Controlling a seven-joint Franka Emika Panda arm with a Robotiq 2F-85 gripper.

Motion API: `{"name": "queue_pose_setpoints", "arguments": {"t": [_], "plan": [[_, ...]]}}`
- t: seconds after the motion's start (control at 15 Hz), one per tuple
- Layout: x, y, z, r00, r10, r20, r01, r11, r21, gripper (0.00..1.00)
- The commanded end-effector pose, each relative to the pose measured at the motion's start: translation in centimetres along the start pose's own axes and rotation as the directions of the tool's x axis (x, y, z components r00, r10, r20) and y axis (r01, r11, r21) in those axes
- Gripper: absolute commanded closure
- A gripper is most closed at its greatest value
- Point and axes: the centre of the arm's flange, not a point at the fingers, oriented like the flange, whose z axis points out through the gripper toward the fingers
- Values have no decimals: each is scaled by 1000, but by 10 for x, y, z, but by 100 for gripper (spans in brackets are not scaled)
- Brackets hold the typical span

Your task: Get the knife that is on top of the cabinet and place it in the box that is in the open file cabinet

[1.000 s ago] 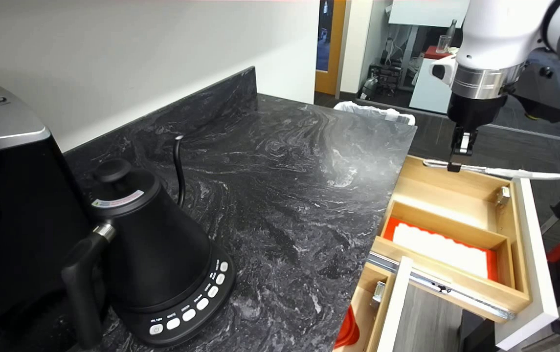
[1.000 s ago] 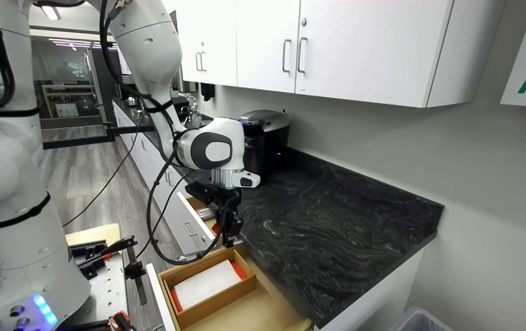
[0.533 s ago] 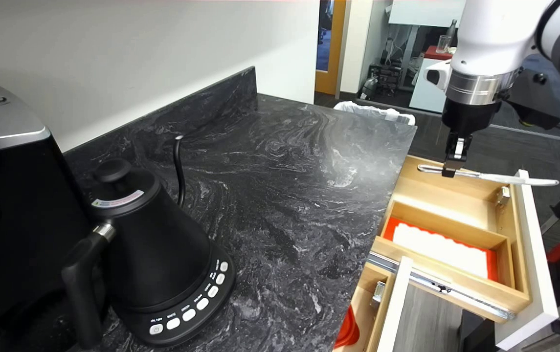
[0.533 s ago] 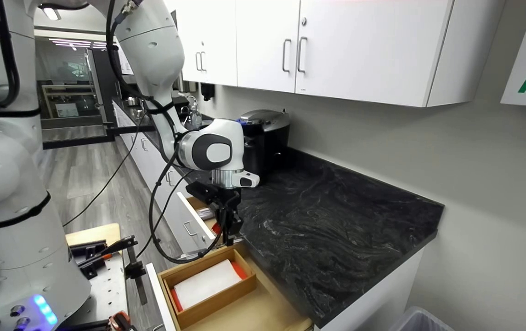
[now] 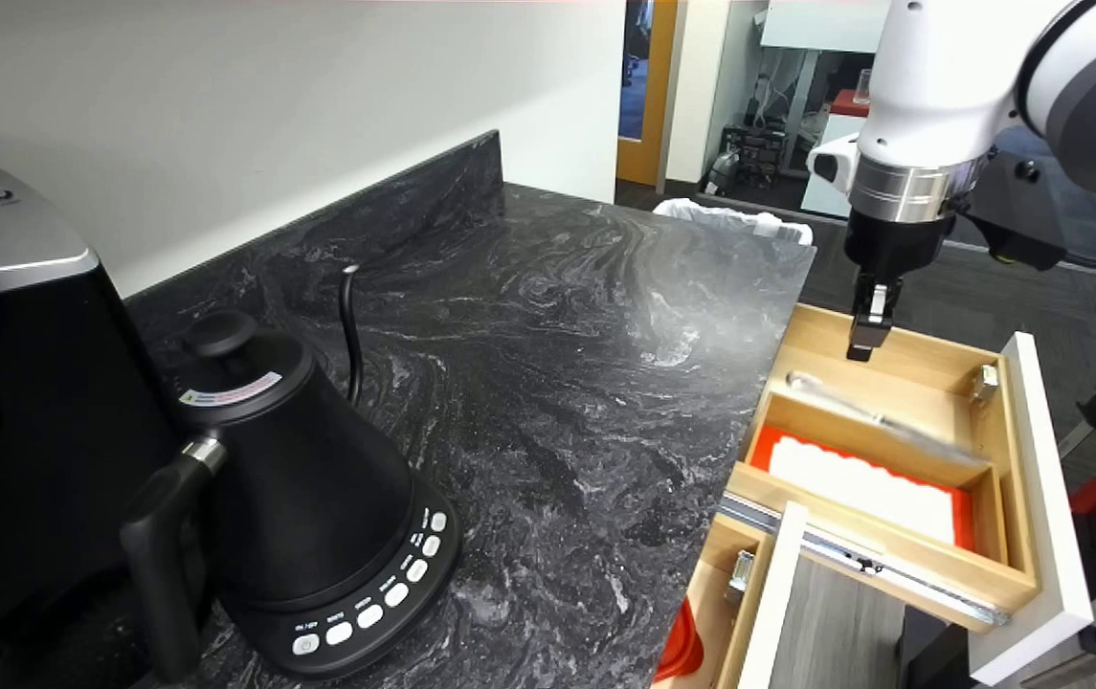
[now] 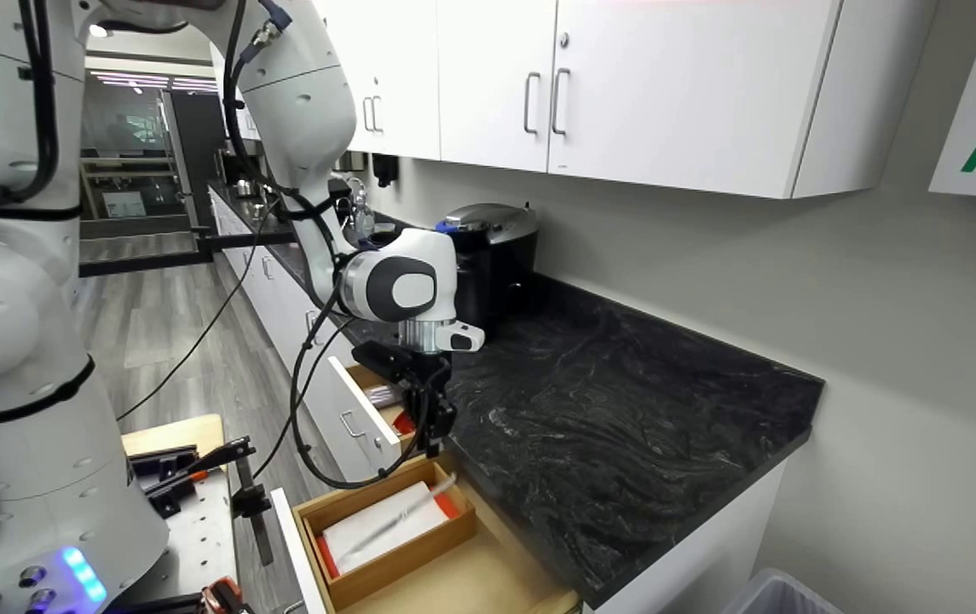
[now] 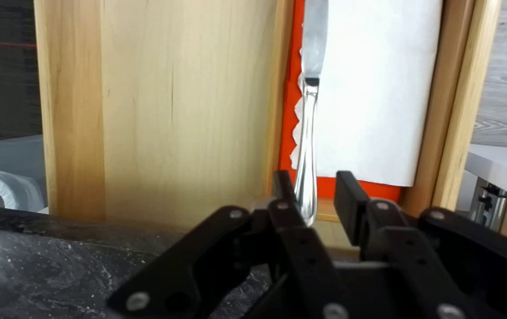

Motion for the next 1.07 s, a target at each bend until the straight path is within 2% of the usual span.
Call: {"name": "queue_pose_setpoints", "arguments": {"t": [0.0, 0.4, 0.47, 0.6, 0.67, 1.0], "plan": [[6, -1, 3, 1000, 10, -1, -10, 1000, 11, 39], [6, 1, 2, 1000, 23, 2, -23, 1000, 11, 2], [6, 1, 2, 1000, 24, 3, -24, 1000, 11, 19], [6, 1, 3, 1000, 24, 4, -24, 1000, 11, 5], [6, 1, 3, 1000, 24, 5, -24, 1000, 11, 2], [6, 1, 3, 1000, 24, 5, -24, 1000, 11, 2]]}}
